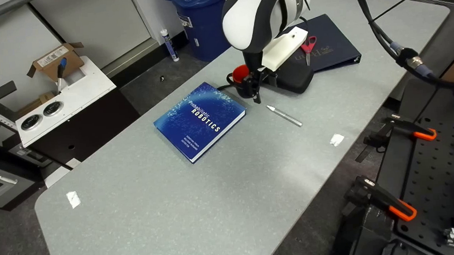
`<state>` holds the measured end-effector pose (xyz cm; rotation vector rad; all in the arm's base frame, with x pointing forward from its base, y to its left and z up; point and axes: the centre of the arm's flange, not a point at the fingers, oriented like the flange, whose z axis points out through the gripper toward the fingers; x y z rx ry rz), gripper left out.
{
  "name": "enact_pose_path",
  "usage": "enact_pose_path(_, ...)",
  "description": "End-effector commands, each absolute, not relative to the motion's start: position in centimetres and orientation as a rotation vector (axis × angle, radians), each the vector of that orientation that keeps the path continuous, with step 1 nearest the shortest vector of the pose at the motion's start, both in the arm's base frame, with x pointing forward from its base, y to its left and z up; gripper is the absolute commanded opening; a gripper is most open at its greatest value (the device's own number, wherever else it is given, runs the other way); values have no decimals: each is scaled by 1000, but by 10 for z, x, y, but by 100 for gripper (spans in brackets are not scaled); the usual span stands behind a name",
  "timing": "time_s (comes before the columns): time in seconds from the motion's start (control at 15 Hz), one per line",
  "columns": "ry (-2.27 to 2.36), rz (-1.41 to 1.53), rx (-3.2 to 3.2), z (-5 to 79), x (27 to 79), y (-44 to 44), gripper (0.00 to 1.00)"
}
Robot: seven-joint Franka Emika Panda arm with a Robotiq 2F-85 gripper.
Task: Take the pen out of the mug and put it on the table
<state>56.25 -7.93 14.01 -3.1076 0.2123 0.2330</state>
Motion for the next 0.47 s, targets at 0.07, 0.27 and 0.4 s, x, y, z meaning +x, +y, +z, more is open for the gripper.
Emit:
enact_pose_path(0.07,215,232,-3108,140,563,-79,100)
enact_pose_path(0.27,214,235,-3107,140,562,-79,100)
enact_pose_path(0.4,214,235,-3107,140,562,-79,100)
